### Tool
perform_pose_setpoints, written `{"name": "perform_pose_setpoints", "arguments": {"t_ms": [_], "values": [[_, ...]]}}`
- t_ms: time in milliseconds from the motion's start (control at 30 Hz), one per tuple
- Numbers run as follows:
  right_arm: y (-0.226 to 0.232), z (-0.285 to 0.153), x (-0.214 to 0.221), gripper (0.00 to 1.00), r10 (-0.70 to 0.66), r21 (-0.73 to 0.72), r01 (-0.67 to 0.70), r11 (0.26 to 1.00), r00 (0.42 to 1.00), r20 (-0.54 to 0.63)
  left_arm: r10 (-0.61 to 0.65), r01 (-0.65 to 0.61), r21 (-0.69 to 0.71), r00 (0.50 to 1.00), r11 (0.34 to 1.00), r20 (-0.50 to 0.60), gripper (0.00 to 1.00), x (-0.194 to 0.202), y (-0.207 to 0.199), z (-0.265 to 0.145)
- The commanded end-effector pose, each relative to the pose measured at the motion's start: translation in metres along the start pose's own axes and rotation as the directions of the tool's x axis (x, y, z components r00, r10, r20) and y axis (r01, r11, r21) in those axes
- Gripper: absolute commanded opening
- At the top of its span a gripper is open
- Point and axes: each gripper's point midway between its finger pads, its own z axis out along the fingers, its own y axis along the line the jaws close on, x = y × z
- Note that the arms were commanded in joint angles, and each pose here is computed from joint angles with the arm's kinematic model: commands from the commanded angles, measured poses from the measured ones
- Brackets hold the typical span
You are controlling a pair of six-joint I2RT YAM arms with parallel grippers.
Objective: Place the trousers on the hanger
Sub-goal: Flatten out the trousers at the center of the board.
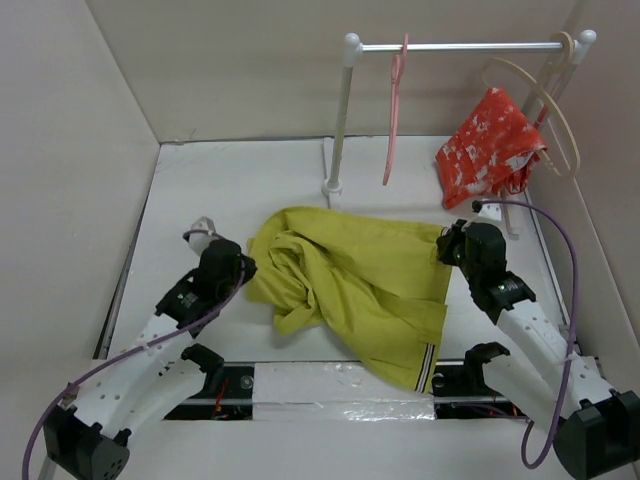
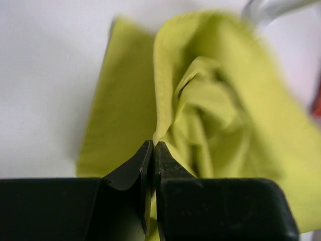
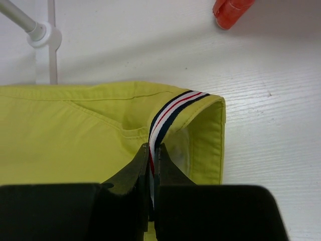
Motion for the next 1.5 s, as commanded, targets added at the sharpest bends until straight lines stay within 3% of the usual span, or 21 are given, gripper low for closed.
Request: {"name": "perform_pose_setpoints", "arguments": {"t_ms": [0,67,200,433,633,700,767,900,967,1000,1033,1100,1133,1167,1200,1233,1267,1333,1367,1400,1467], "values": [[0.024,-0.023,-0.058,0.00,0.022,-0.101,-0.008,0.995,0.990,0.138,-0.087,0.055,0.089,0.912,0.995,0.402,0.00,-0.142,-0.065,-0.063],[0.030,-0.039,-0.077,0.00,0.025,-0.129,-0.002,0.992,0.984,0.174,-0.064,0.039,0.061,0.868,0.997,0.492,0.00,-0.180,-0.072,-0.085],[0.036,-0.086,-0.111,0.00,0.028,-0.170,0.016,0.985,0.968,0.249,-0.103,0.076,0.070,0.732,0.995,0.674,0.00,-0.259,-0.090,-0.150],[0.042,-0.192,-0.161,0.00,0.043,-0.283,0.077,0.956,0.917,0.396,-0.124,0.072,0.100,0.568,0.992,0.813,0.00,-0.322,-0.096,-0.257],[0.053,-0.268,-0.184,0.00,0.063,-0.392,0.143,0.909,0.882,0.467,-0.096,0.080,0.068,0.450,0.995,0.888,0.00,-0.348,-0.086,-0.305],[0.045,-0.250,-0.184,0.00,0.055,-0.335,0.113,0.935,0.888,0.456,-0.050,-0.005,0.059,0.475,0.998,0.878,0.00,-0.346,-0.105,-0.284],[0.043,-0.206,-0.167,0.00,0.039,-0.291,0.086,0.953,0.918,0.396,0.034,-0.053,-0.006,0.545,0.999,0.838,0.00,-0.333,-0.116,-0.236],[0.028,-0.124,-0.143,0.00,0.058,-0.148,-0.007,0.989,0.938,0.343,0.192,-0.121,-0.150,0.662,0.981,0.724,0.00,-0.305,-0.131,-0.110],[0.018,-0.087,-0.141,0.00,0.069,-0.063,-0.051,0.997,0.937,0.342,0.146,-0.082,-0.125,0.711,0.989,0.688,0.09,-0.305,-0.123,-0.065],[0.014,-0.075,-0.139,0.00,0.070,-0.028,-0.064,0.998,0.942,0.328,0.150,-0.107,-0.105,0.767,0.989,0.623,0.10,-0.298,-0.124,-0.026],[0.005,-0.052,-0.132,0.00,0.074,0.027,-0.085,0.996,0.956,0.284,0.131,-0.067,-0.126,0.778,0.990,0.615,0.10,-0.308,-0.110,-0.008],[-0.011,-0.029,-0.136,0.00,0.073,0.109,-0.113,0.988,0.946,0.315,0.162,-0.075,-0.183,0.834,0.980,0.527,0.23,-0.295,-0.102,0.049],[-0.020,-0.019,-0.136,0.00,0.082,0.147,-0.134,0.980,0.945,0.316,0.194,-0.094,-0.218,0.846,0.971,0.498,0.46,-0.300,-0.106,0.057],[-0.037,0.001,-0.136,0.04,0.082,0.205,-0.153,0.967,0.944,0.320,0.212,-0.101,-0.253,0.860,0.962,0.464,0.55,-0.298,-0.104,0.067],[-0.049,0.010,-0.131,0.09,0.082,0.242,-0.159,0.957,0.950,0.301,0.228,-0.116,-0.284,0.888,0.952,0.400,0.58,-0.285,-0.102,0.091],[-0.050,0.016,-0.137,0.14,0.124,0.228,-0.195,0.954,0.948,0.294,0.224,-0.113,-0.282,0.888,0.953,0.402,0.60,-0.291,-0.107,0.088],[-0.063,0.026,-0.132,0.35,0.134,0.262,-0.205,0.943,0.955,0.266,0.241,-0.133,-0.287,0.892,0.949,0.383,0.64,-0.279,-0.111,0.090],[-0.054,0.030,-0.141,0.61,0.135,0.211,-0.191,0.959,0.958,0.254,0.223,-0.112,-0.280,0.887,0.953,0.405,0.79,-0.270,-0.100,0.083],[-0.051,0.031,-0.139,0.74,0.131,0.200,-0.180,0.963,0.963,0.238,0.202,-0.098,-0.264,0.893,0.959,0.402,0.81,-0.263,-0.095,0.081],[-0.047,0.028,-0.141,0.78,0.130,0.183,-0.176,0.967,0.962,0.240,0.168,-0.075,-0.222,0.886,0.972,0.432,0.81,-0.262,-0.096,0.064],[-0.034,0.026,-0.137,0.82,0.136,0.114,-0.166,0.979,0.964,0.230,0.136,-0.045,-0.224,0.901,0.974,0.411,0.81,-0.229,-0.066,0.071]]}}
